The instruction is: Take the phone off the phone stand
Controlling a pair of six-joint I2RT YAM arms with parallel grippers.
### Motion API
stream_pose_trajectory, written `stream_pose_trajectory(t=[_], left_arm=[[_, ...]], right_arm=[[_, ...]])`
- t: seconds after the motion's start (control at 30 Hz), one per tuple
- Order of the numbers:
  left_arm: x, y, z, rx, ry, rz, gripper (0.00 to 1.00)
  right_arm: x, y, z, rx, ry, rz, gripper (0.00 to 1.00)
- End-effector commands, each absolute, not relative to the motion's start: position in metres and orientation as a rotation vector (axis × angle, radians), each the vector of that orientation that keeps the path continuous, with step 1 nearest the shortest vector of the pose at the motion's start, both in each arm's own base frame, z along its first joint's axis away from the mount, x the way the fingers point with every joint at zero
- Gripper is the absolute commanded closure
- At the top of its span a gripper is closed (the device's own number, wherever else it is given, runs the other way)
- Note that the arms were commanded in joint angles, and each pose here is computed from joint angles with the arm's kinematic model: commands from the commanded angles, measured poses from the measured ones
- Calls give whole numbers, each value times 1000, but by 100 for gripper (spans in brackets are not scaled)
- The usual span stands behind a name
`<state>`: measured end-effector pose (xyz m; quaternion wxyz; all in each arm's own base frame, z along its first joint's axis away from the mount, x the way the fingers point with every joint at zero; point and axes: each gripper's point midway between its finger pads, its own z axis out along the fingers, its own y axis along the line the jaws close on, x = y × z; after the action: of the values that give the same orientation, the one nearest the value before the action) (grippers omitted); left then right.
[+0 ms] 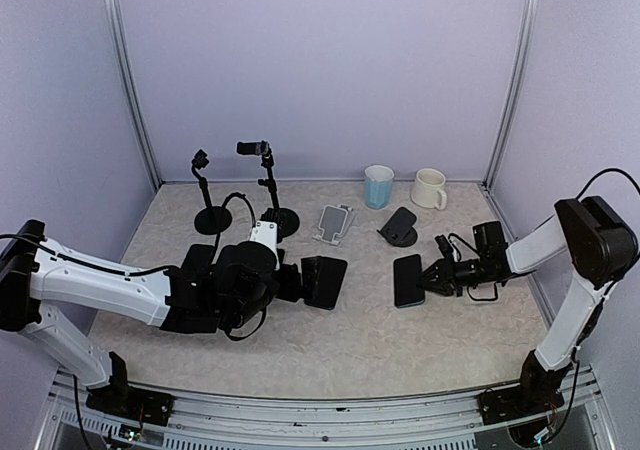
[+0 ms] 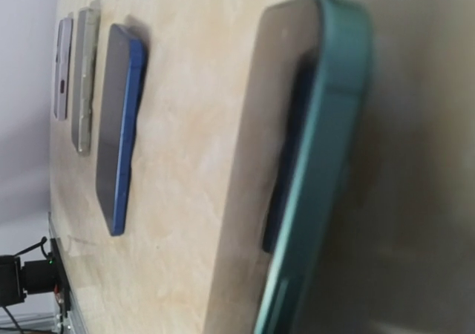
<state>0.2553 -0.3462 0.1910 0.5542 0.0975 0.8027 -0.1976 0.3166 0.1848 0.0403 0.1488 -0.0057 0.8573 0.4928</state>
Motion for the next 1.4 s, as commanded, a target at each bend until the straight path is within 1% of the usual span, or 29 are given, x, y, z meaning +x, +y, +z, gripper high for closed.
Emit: stream_pose_trajectory(t=[0.0, 0.07, 0.1, 0.3, 0.43, 0.5, 0.57, 0.6, 0.77, 0.97, 1.17, 1.37], left_arm=[[255, -345, 188, 232, 1904, -445, 1], [255, -345, 187, 233, 1905, -440, 1], [255, -344, 187, 233, 1905, -437, 1], [255, -341, 190, 227, 1907, -428, 1], [255, -337, 191, 218, 1908, -423, 1], [256, -335, 192, 217, 1910, -426, 1], [257, -333, 193, 211, 1912, -436, 1], [259, -330, 194, 204, 1913, -440, 1], [263, -320, 193, 183, 1922, -454, 1], [276, -301, 193, 147, 1942, -489, 1], [291, -268, 204, 103, 1942, -449, 1], [306, -227, 214, 32, 1942, -476, 1]], right_arm=[[328, 180, 48, -41, 2425, 1389, 79], [329, 178, 47, -32, 2429, 1376, 75], [329, 177, 46, -26, 2432, 1372, 72], [329, 175, 49, -15, 2427, 1357, 42], [332, 171, 57, -17, 2419, 1310, 27], [334, 169, 63, -23, 2407, 1287, 16], [333, 169, 72, -39, 2380, 1281, 2], [333, 169, 78, -49, 2363, 1279, 0], [332, 167, 106, -109, 2298, 1231, 0], [328, 165, 165, -250, 2142, 1098, 0], [321, 166, 220, -356, 2009, 973, 0], [313, 185, 240, -443, 1954, 901, 0]])
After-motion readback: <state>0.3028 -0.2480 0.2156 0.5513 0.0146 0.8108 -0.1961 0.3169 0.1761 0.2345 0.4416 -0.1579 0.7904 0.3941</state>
